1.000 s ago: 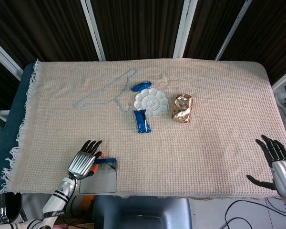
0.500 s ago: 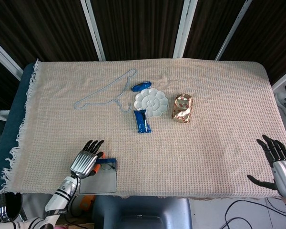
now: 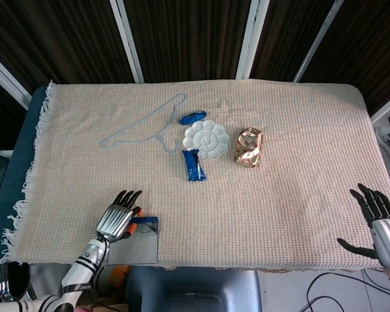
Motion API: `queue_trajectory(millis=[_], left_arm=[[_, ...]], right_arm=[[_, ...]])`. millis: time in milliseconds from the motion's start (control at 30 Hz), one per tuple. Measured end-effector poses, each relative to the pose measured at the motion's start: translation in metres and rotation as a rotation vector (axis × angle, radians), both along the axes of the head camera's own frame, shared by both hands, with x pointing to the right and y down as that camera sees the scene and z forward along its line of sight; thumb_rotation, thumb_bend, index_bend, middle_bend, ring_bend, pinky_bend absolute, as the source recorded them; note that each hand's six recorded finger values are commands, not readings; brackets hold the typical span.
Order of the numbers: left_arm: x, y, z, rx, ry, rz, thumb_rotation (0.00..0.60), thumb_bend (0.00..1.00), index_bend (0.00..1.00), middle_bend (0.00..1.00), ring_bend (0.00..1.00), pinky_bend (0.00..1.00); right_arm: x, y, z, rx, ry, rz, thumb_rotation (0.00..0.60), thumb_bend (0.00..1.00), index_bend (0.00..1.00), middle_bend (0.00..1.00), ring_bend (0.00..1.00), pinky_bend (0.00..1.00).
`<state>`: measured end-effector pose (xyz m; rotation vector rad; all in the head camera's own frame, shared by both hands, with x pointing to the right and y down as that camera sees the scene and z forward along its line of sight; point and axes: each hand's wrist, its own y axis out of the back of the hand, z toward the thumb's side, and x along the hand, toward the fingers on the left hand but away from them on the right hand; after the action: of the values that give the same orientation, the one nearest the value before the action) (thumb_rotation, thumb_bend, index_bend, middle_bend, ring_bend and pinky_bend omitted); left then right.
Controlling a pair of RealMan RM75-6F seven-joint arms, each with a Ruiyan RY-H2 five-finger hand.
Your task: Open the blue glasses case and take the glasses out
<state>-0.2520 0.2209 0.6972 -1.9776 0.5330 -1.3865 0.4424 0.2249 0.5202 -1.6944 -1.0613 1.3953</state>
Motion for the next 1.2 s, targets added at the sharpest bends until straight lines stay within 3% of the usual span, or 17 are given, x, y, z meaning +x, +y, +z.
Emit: queue_trajectory(millis=[800, 1200], left_arm=[[-0.003, -0.008, 0.004, 0.016, 0.01, -0.029, 0.6, 0.42, 0.56, 0.01, 0.0, 0.02], [-0.003, -0.034, -0.006, 0.106, 0.078, -0.115, 0.6, 0.42, 0.55, 0.01, 0.0, 0.02]], right_arm=[[0.0, 0.0, 0.0, -0.002, 0.001, -0.002, 0.6, 0.18, 0.0, 0.0, 0.0, 0.0], [0.0, 0.001, -0.001, 0.001, -0.003, 0.0, 0.6, 0.18, 0.0, 0.0, 0.0, 0.0]])
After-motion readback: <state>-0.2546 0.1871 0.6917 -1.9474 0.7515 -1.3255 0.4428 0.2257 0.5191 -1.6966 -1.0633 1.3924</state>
